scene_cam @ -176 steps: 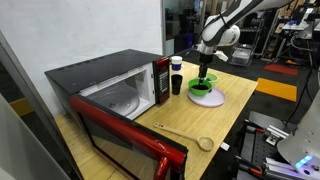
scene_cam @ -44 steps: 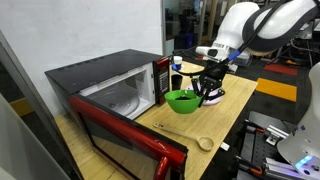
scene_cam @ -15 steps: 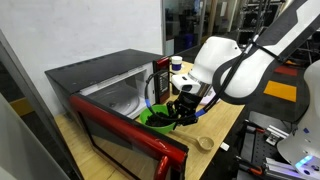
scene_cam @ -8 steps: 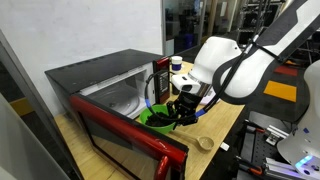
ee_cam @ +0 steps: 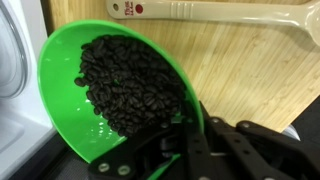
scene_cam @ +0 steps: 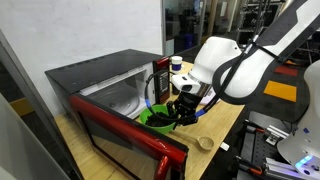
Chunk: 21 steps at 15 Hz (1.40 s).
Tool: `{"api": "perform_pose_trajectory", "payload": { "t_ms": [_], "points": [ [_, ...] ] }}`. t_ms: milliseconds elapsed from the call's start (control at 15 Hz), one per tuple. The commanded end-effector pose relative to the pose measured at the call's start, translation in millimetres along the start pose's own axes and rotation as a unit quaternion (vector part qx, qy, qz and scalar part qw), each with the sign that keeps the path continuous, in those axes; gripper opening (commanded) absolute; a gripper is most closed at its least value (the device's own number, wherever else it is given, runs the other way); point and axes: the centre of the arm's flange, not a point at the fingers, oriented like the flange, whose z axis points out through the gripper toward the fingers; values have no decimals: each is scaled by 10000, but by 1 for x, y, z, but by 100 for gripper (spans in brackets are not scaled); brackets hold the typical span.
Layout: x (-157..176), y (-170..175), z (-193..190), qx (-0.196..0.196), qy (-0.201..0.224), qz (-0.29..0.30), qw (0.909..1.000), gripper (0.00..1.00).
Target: Open the microwave door, place the dark green bowl in it, then close the microwave door
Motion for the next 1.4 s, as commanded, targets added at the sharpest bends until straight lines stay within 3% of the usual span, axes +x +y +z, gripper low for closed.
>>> {"api": "perform_pose_trajectory", "payload": {
  "t_ms": [0,600,667,1333],
  "points": [
    [0,0,0,0,0,0,10000,5],
    [0,0,0,0,0,0,10000,5],
    [0,0,0,0,0,0,10000,1],
    [-6,52,41,-479,-137,-143,9987,1]
  ]
}}
